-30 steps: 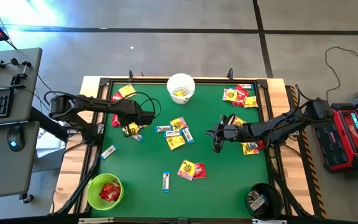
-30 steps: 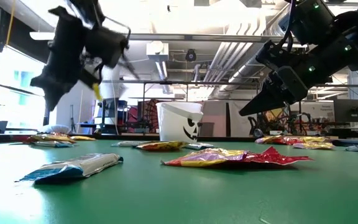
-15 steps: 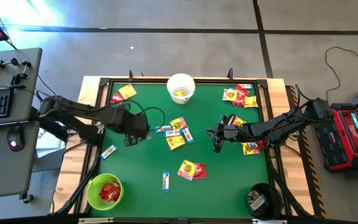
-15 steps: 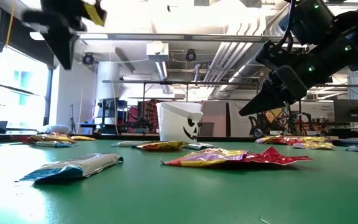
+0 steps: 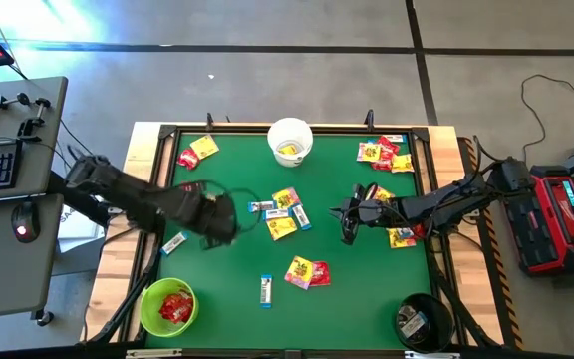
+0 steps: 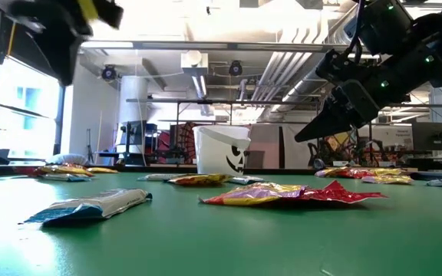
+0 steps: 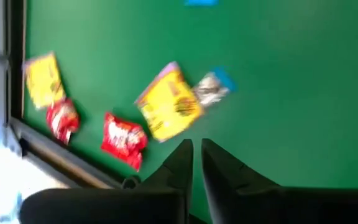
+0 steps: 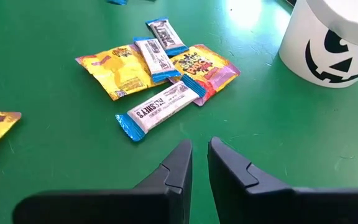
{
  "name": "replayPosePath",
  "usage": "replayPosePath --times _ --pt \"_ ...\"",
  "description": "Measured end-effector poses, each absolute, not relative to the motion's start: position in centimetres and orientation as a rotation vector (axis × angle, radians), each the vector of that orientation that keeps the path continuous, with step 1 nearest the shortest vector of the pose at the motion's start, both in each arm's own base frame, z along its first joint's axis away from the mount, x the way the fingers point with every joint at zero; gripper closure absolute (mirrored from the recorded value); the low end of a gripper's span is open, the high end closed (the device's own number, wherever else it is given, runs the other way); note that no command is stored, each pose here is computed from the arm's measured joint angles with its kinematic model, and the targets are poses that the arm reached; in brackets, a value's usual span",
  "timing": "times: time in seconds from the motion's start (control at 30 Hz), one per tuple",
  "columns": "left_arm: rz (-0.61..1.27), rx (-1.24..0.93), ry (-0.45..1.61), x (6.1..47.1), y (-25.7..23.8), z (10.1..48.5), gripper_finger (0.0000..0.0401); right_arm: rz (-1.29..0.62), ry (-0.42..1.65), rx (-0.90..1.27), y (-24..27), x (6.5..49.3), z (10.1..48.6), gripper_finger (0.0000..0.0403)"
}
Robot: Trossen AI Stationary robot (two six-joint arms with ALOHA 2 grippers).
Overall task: Sort candy by brand, put in halloween buckets
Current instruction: Put the red candy into the green bucket
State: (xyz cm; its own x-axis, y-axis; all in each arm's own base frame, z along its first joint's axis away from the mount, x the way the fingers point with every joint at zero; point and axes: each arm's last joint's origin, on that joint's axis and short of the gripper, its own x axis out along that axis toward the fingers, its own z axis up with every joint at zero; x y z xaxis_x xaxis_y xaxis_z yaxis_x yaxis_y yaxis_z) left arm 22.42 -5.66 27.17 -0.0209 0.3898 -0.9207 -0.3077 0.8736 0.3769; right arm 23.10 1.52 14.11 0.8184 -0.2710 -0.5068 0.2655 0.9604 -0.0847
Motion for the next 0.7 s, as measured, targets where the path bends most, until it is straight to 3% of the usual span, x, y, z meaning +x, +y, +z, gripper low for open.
replayPosePath --times 0.2,0.43,0.7 --pt "0.686 -0.063 1.563 23.2 0.3 25.8 0.0343 -0.281 0.541 -0.009 1.5 23.1 14.1 0.0361" --pt "0.828 -0.371 1.572 22.0 6.9 22.5 0.0307 -0.283 0.541 -0.009 1.5 23.1 14.1 0.0361" --pt "0.956 -0.555 1.565 19.6 10.0 19.1 0.0261 -0.284 0.541 -0.01 1.5 23.1 14.1 0.0361"
